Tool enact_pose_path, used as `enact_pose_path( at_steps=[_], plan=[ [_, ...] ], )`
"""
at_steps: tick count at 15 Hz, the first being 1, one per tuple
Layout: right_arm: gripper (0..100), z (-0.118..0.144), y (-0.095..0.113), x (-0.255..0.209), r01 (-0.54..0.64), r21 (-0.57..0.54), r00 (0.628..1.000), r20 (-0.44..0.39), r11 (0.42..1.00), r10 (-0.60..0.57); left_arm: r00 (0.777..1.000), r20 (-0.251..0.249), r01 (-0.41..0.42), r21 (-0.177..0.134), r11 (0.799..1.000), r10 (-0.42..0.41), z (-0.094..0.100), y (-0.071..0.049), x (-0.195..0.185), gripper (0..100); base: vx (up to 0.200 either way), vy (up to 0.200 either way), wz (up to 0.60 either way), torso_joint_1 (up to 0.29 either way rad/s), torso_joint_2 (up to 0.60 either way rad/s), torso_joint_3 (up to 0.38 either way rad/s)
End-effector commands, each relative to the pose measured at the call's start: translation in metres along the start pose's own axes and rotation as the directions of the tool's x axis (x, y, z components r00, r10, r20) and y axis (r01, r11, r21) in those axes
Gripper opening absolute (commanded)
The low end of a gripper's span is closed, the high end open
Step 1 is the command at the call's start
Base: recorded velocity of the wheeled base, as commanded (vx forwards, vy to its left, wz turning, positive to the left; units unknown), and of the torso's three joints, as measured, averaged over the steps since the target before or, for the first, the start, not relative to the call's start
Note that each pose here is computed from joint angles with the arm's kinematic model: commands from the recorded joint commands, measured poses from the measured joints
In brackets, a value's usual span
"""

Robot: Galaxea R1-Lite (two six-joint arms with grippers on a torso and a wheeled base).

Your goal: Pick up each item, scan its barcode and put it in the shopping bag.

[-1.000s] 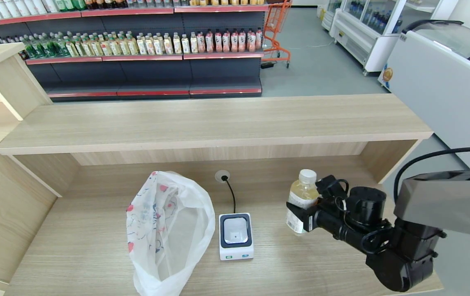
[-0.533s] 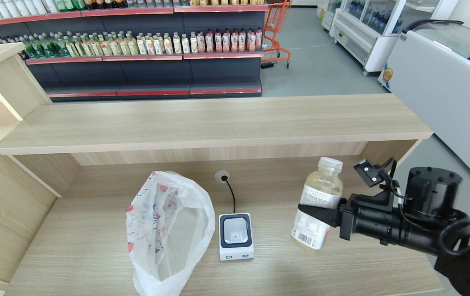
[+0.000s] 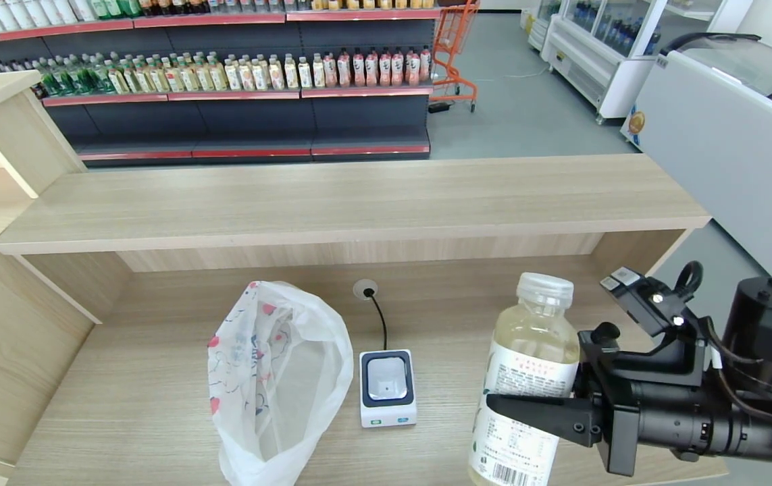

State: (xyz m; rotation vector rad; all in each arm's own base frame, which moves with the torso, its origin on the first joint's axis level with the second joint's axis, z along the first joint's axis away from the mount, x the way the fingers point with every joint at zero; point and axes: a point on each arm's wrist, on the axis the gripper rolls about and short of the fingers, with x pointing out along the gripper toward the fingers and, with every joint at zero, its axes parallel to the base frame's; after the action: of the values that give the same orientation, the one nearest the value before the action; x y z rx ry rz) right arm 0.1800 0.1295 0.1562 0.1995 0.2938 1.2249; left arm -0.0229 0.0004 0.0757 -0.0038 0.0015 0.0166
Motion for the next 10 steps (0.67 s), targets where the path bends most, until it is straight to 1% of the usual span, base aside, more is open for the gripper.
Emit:
enact_pose_path(
  at_steps=[1, 4, 9, 10],
  plan=[
    [0, 0.002, 0.01, -0.002, -0.026, -0.008, 1.0, 0.007, 1.0, 0.026, 1.0, 0.0, 0.0, -0.001, 1.0, 0.0, 0.0, 0.0, 0.0, 100, 0.0, 0.0, 0.0, 0.0, 0.0, 0.0],
    [0, -0.009, 0.012, -0.005, -0.008, 0.065, 0.997, -0.076, 0.998, 0.013, 1.0, -0.002, 0.0, -0.001, 1.0, 0.0, -0.001, 0.0, 0.0, 100, 0.0, 0.0, 0.0, 0.0, 0.0, 0.0],
    [0, -0.011, 0.011, -0.004, -0.002, 0.086, 0.995, -0.1, 0.996, 0.011, 1.0, 0.0, 0.0, -0.001, 1.0, 0.0, 0.0, 0.0, 0.0, 100, 0.0, 0.0, 0.0, 0.0, 0.0, 0.0],
    [0, -0.012, 0.014, -0.005, -0.008, 0.093, 0.994, -0.11, 0.996, 0.018, 1.0, 0.0, 0.0, -0.001, 1.0, 0.0, 0.0, 0.0, 0.0, 100, 0.0, 0.0, 0.0, 0.0, 0.0, 0.0]
  ],
)
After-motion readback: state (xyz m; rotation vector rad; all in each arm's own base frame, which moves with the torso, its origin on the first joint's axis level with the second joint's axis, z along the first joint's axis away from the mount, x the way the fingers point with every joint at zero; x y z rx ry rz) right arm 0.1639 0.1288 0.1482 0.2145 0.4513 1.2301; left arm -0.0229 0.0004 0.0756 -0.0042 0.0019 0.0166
